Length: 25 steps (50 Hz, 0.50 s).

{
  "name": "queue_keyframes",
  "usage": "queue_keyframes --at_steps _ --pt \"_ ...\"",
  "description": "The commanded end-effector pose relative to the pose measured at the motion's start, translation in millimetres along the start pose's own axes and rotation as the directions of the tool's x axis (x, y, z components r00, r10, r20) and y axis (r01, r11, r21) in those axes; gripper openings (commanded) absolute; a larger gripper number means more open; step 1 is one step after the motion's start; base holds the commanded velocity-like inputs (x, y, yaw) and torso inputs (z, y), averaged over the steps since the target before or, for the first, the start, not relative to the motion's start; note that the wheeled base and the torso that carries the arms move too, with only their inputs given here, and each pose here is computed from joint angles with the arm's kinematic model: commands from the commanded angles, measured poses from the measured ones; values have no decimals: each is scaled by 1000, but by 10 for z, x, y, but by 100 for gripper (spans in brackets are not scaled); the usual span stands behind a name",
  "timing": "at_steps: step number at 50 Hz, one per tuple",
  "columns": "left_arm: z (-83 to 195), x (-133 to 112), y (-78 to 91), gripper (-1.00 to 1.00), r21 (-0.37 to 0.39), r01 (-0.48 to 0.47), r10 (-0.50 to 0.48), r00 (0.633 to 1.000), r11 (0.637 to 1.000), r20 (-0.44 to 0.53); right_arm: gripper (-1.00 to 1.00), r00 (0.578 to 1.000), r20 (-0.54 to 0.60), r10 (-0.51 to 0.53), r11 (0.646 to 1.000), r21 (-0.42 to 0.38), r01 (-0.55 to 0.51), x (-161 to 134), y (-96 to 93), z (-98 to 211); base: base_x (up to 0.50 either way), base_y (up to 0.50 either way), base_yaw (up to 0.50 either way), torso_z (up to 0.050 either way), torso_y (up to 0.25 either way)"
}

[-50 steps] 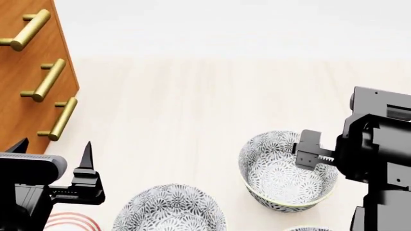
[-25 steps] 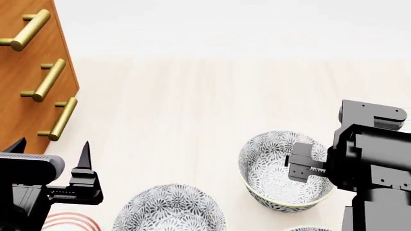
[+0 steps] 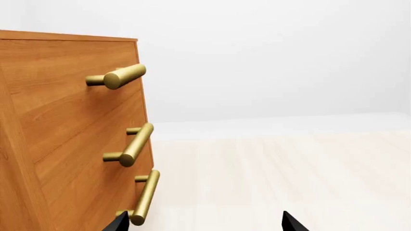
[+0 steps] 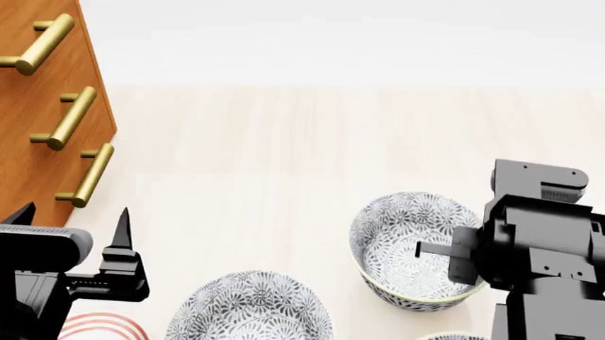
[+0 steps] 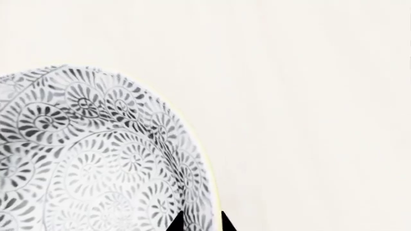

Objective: Stack the bowl at the front on the bowl in the middle.

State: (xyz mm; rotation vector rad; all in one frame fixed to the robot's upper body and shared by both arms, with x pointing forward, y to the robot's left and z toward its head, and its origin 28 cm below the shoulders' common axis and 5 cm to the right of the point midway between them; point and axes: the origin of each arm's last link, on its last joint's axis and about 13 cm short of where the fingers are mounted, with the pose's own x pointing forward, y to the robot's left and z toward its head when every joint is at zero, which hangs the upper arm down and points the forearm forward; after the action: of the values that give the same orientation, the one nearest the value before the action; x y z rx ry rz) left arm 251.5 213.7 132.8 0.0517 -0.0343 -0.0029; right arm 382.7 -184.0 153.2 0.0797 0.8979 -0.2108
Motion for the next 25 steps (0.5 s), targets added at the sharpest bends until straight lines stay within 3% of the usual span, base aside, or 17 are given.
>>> queue_keyframes --at_steps 1,14,25 --pt "-1 5 3 100 2 -1 1 1000 1000 0 -100 1000 3 2 1000 -12 -2 27 16 -24 0 0 0 0 0" --pt "-20 13 0 100 -1 0 0 1000 1000 -3 -100 1000 12 7 1000 -22 -6 5 27 3 0 0 1 0 0" --pt "-14 10 1 100 -4 -2 2 1000 1000 0 -100 990 55 130 991 -7 -130 -297 63 44 0 0 0 0 0"
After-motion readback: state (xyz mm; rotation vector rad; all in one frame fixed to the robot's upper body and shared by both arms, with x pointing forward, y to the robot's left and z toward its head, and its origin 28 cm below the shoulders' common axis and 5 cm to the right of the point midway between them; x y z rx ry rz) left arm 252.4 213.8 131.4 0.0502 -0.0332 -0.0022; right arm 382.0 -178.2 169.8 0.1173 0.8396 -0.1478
